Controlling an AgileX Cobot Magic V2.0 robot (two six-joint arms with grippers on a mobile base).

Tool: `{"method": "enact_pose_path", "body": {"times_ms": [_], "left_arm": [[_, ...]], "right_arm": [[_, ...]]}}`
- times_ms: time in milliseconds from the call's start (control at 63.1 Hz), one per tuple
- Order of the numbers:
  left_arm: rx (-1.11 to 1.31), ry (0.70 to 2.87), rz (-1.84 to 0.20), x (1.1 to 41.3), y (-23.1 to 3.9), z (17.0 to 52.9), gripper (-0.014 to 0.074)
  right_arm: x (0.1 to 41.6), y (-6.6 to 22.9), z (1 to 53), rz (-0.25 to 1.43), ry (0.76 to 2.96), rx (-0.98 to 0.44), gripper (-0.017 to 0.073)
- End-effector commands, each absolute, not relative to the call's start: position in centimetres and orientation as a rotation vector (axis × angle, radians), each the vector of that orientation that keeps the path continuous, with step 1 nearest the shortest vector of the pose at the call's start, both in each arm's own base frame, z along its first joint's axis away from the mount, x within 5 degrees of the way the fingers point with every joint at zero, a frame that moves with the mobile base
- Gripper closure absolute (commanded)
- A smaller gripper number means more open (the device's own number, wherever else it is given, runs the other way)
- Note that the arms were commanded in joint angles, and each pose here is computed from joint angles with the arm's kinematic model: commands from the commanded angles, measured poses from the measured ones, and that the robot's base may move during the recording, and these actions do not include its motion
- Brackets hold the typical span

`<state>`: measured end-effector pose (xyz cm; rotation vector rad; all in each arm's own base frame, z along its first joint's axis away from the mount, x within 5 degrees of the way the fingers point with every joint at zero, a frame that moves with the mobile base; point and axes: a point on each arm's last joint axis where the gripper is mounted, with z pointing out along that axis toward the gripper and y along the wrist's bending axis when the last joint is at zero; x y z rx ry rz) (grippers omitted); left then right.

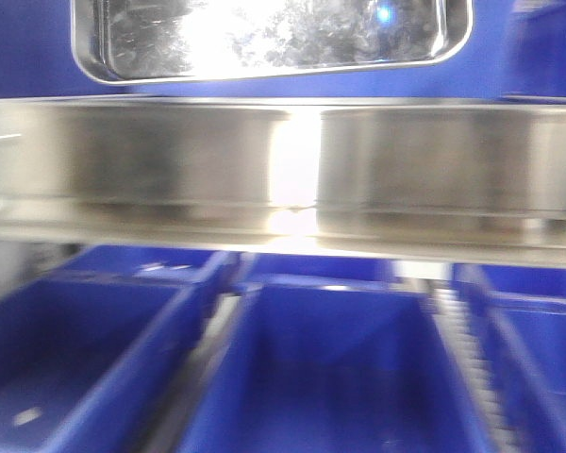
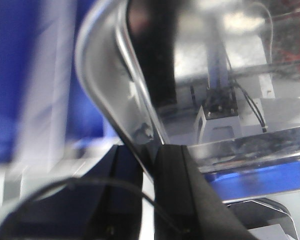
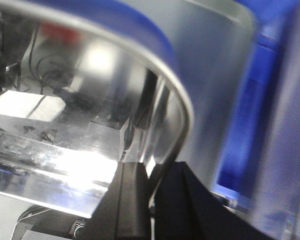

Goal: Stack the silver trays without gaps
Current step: 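Position the held tray above the larger grey tray on the shelf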

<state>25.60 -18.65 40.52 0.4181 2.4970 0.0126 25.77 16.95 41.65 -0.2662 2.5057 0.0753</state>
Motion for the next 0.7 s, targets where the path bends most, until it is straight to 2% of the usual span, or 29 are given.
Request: {"method": "enact_pose_path", "body": {"times_ms": [0, 681], "left_arm": [[0.467, 2.480, -0.030, 24.28, -18.57, 42.00, 0.0641], [0.467, 2.481, -0.032, 24.27, -18.58, 41.99, 0.0641]], "right_arm": [[24.32, 16.43, 43.62, 0.125, 2.474, -0.278, 0.0503], [24.32, 16.43, 43.62, 0.125, 2.474, -0.278, 0.0503]]}}
